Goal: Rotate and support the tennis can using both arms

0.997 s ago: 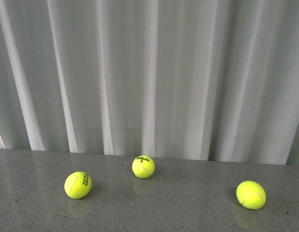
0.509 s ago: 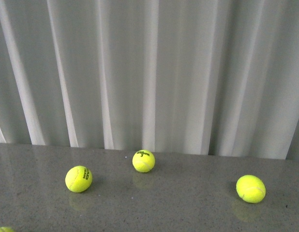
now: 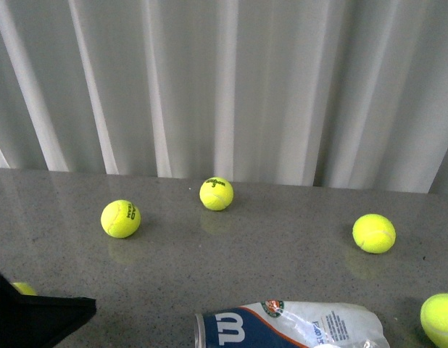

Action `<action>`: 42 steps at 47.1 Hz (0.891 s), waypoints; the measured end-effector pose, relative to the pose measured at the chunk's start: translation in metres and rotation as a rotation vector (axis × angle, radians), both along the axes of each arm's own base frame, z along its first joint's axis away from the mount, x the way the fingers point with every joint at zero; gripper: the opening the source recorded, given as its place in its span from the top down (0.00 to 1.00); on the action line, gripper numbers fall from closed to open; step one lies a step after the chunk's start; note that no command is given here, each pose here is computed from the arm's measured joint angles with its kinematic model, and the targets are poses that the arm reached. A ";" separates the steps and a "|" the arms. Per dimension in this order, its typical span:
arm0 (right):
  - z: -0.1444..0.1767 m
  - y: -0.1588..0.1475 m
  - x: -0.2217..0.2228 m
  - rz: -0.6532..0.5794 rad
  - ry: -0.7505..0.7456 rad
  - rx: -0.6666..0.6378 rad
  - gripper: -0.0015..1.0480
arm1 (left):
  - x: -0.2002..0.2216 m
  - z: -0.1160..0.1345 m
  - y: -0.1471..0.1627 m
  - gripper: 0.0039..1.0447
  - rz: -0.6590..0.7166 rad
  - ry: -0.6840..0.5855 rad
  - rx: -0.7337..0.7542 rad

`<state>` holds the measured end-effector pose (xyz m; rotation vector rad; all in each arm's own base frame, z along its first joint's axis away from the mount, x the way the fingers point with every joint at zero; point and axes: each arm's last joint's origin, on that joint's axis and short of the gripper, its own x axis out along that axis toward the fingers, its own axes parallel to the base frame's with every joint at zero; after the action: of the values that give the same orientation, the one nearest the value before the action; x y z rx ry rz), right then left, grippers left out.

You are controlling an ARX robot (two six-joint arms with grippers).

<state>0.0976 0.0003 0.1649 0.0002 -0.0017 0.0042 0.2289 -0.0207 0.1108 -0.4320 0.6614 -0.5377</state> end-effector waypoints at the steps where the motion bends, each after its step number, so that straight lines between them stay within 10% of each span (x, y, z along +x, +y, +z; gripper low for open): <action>1: 0.000 0.000 0.000 0.000 0.000 0.000 0.07 | 0.003 -0.004 -0.002 0.06 -0.009 0.013 -0.002; 42: 0.000 0.000 0.000 0.000 0.000 0.000 0.07 | 0.067 -0.056 -0.076 0.06 -0.180 0.119 -0.098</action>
<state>0.0976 0.0003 0.1649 0.0002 -0.0017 0.0038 0.2960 -0.0964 0.0550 -0.5018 0.7949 -0.7208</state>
